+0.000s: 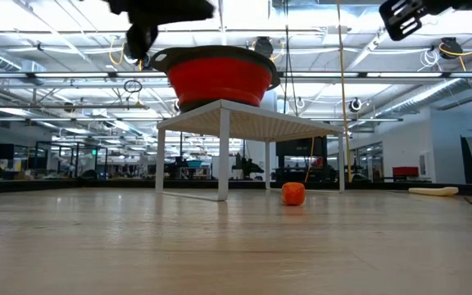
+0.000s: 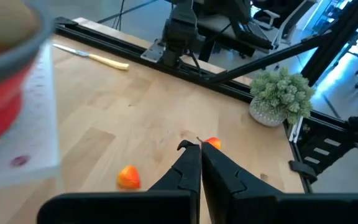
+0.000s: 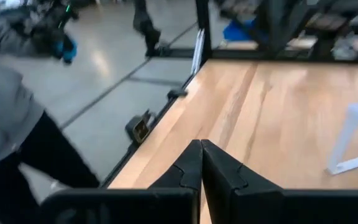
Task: Pick & Place Fruit
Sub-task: Put the pear into the red strainer bowl on the shelf
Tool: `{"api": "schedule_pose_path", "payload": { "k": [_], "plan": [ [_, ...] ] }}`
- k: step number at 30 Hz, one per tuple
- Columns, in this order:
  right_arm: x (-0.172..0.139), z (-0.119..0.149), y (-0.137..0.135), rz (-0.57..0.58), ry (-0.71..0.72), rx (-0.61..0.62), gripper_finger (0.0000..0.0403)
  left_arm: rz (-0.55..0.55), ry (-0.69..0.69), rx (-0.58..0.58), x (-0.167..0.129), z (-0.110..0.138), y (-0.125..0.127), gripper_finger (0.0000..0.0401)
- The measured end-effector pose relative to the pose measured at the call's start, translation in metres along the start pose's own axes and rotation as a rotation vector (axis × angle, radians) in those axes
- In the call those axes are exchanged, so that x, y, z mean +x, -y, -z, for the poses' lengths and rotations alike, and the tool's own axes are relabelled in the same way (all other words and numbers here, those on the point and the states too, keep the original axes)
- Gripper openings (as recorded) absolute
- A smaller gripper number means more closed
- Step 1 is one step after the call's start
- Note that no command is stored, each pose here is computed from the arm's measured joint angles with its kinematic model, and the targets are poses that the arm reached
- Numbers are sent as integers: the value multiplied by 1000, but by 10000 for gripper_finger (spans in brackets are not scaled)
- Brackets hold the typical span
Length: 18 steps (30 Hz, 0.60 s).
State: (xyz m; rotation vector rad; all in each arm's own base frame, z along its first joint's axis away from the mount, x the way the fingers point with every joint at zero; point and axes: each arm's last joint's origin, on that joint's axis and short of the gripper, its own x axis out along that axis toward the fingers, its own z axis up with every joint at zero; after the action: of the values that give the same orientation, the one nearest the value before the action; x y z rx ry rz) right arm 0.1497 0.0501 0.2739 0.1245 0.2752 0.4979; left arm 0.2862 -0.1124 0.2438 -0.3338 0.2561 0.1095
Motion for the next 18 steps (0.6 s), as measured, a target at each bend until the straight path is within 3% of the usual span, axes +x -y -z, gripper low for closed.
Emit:
{"api": "schedule_pose_path", "payload": {
  "k": [18],
  "plan": [
    [72, 3, -28, -138, -549, -103, 0, 84, 90, 55, -77, -1, -41, 3]
  ]
}}
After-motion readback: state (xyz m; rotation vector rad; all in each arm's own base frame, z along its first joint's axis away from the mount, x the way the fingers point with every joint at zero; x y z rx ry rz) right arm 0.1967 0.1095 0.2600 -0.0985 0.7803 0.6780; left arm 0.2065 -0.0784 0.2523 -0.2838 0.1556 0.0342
